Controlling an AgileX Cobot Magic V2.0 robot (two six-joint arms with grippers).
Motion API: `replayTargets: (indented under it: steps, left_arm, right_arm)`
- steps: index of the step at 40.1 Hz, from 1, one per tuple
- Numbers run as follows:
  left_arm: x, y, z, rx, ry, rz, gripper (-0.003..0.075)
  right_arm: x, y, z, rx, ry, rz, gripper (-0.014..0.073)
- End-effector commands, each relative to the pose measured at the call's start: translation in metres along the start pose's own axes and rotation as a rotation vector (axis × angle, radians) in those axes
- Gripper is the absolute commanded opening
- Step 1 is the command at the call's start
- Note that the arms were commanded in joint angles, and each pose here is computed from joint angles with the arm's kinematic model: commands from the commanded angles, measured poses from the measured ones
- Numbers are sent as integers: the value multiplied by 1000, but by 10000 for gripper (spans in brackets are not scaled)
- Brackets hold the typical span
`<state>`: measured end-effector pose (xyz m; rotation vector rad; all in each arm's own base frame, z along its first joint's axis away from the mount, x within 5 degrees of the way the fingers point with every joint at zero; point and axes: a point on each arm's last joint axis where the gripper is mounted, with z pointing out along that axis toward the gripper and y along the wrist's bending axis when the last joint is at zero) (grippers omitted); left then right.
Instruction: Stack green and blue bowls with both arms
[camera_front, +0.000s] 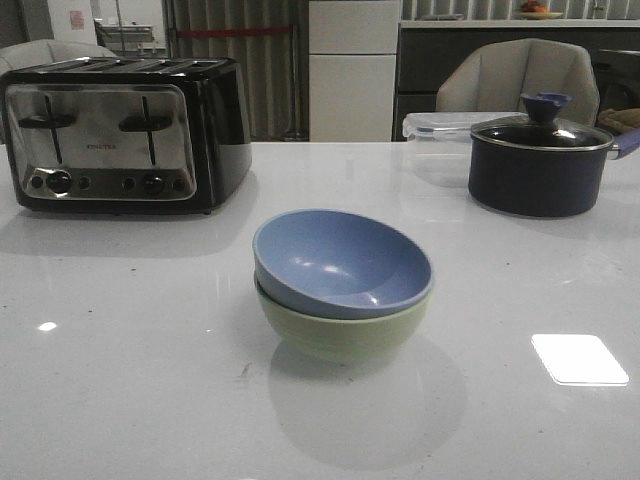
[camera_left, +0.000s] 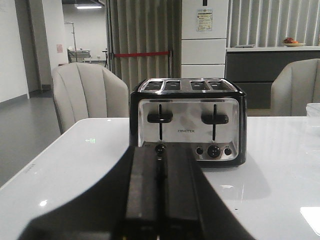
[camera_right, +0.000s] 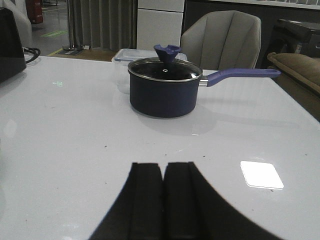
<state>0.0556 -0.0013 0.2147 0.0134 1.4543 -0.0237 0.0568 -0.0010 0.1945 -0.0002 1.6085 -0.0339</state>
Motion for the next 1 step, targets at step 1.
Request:
replayTargets:
  steps: [1]
  left_arm:
    - [-6, 0, -2, -1, -96, -9, 98]
  right_arm:
    - [-11, -1, -2, 13, -119, -5, 36]
